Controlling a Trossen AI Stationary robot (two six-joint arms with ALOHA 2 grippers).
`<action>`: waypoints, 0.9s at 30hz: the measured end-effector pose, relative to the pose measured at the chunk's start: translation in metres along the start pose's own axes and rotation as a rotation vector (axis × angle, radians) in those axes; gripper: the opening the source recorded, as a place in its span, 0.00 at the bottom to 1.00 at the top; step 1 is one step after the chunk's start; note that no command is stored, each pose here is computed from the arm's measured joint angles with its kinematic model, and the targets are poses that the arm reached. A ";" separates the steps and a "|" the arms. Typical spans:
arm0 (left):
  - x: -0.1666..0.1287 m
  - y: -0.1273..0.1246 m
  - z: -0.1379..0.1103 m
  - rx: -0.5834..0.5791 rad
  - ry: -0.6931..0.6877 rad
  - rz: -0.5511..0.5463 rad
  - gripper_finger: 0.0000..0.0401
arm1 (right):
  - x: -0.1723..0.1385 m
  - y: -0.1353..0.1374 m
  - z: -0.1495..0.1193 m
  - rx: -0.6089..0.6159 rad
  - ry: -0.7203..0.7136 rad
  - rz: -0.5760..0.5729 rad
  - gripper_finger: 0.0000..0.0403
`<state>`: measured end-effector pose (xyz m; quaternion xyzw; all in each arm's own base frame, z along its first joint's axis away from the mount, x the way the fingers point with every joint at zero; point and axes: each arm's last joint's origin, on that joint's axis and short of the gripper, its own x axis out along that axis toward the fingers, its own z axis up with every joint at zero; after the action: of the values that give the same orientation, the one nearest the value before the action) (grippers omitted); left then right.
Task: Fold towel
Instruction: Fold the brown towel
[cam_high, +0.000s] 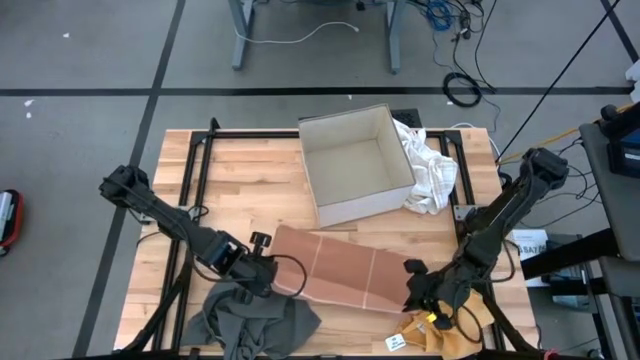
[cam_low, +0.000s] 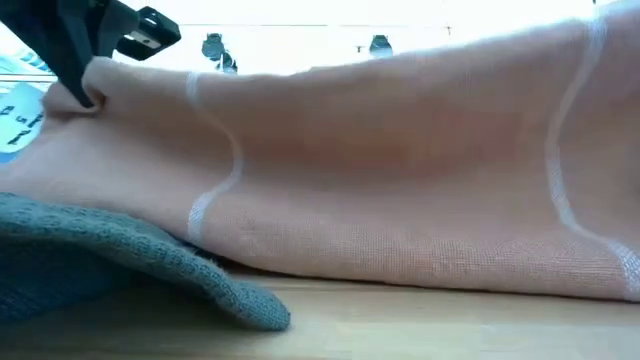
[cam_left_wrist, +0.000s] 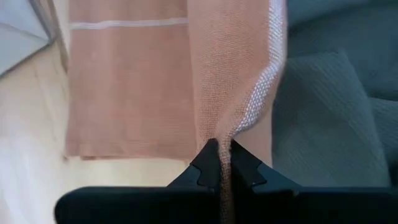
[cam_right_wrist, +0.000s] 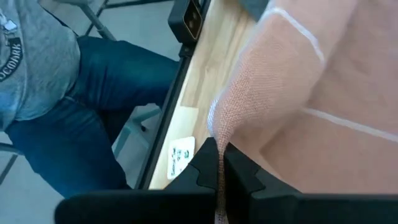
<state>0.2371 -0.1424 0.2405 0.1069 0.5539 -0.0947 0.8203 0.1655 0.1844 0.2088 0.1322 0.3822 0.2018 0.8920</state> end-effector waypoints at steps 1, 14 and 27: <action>0.001 -0.001 0.000 -0.006 -0.008 -0.003 0.04 | 0.004 0.000 -0.001 -0.007 0.001 0.000 0.00; -0.002 -0.020 0.002 0.027 -0.073 -0.069 0.04 | 0.025 0.014 0.005 -0.037 -0.064 0.175 0.00; -0.001 -0.012 -0.002 0.024 -0.061 0.113 0.05 | 0.013 0.012 -0.005 0.032 0.045 0.130 0.00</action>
<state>0.2316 -0.1532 0.2403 0.1447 0.5208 -0.0581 0.8393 0.1672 0.2014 0.2018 0.1663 0.3959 0.2561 0.8660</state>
